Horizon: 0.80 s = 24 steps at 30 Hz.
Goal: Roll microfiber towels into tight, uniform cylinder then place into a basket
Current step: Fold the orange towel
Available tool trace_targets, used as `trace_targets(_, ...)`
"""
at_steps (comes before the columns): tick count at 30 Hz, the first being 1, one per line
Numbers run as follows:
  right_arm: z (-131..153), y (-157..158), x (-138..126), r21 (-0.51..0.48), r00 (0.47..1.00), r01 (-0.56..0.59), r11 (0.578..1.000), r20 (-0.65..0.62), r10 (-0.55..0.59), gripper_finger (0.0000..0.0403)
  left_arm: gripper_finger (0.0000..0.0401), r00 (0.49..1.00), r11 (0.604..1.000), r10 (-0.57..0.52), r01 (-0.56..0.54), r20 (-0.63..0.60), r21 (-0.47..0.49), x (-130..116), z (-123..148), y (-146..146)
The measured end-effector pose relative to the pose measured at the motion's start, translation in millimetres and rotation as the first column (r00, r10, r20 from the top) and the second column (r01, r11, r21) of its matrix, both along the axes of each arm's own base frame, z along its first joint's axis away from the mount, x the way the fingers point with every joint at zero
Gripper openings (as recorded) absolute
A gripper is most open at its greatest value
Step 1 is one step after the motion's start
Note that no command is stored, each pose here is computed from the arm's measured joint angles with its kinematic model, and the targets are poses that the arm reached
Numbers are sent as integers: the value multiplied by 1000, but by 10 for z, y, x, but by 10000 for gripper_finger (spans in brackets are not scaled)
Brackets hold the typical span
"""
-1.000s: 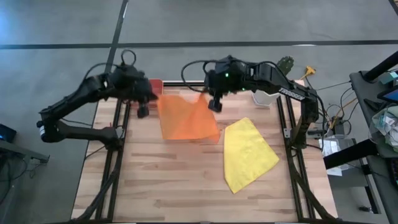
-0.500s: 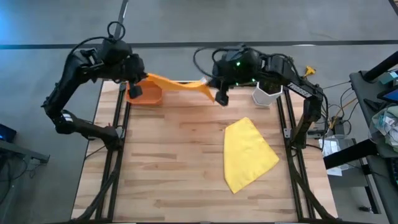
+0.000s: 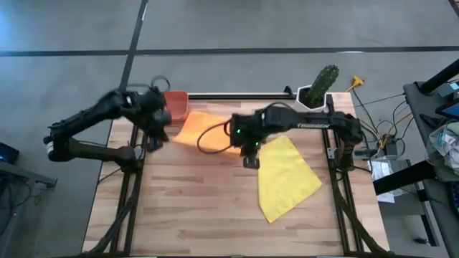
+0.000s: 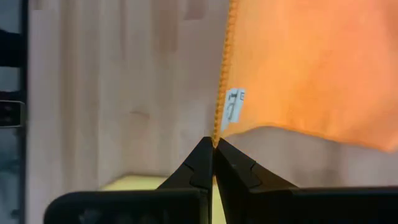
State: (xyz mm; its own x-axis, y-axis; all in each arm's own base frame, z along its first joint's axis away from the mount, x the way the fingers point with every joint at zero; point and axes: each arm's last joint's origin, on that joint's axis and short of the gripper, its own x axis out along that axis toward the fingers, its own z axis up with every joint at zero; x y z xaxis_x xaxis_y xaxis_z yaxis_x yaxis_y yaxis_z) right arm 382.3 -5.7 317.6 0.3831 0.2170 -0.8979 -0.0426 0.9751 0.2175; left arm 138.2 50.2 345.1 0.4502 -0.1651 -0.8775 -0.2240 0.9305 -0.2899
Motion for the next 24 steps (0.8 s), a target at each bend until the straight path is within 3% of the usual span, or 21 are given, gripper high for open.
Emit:
trace_targets(4, -266, 140, 66, 170, 1000, -16, 985, 17, 14, 8, 0, 998, 985, -31, 22, -48, -171, -30, -478, -217)
trace_targets(8, -419, 284, 100, 298, 998, -61, 953, 43, 51, 8, 0, 994, 933, -61, 24, -90, -360, -103, -821, -435)
trace_targets(11, -481, 398, 108, 378, 995, -100, 920, 55, 85, 8, 0, 994, 897, -89, 50, -70, -440, -150, -886, -554)
trace_targets(14, -481, 465, 98, 398, 992, -127, 909, 61, 111, 8, 0, 996, 894, -87, 80, 4, -441, -158, -831, -587)
trace_targets(17, -467, 439, 87, 321, 997, -81, 944, 39, 73, 8, 0, 997, 937, -39, 61, 69, -343, -135, -755, -554)
trace_targets(20, -446, 315, 88, 162, 999, 9, 987, 34, -14, 8, 0, 992, 987, -31, 49, 120, -150, -80, -708, -502)
trace_targets(24, -442, 118, 97, -33, 995, 69, 997, 71, -66, 8, 0, 988, 992, -69, 53, 139, 116, 70, -756, -417)
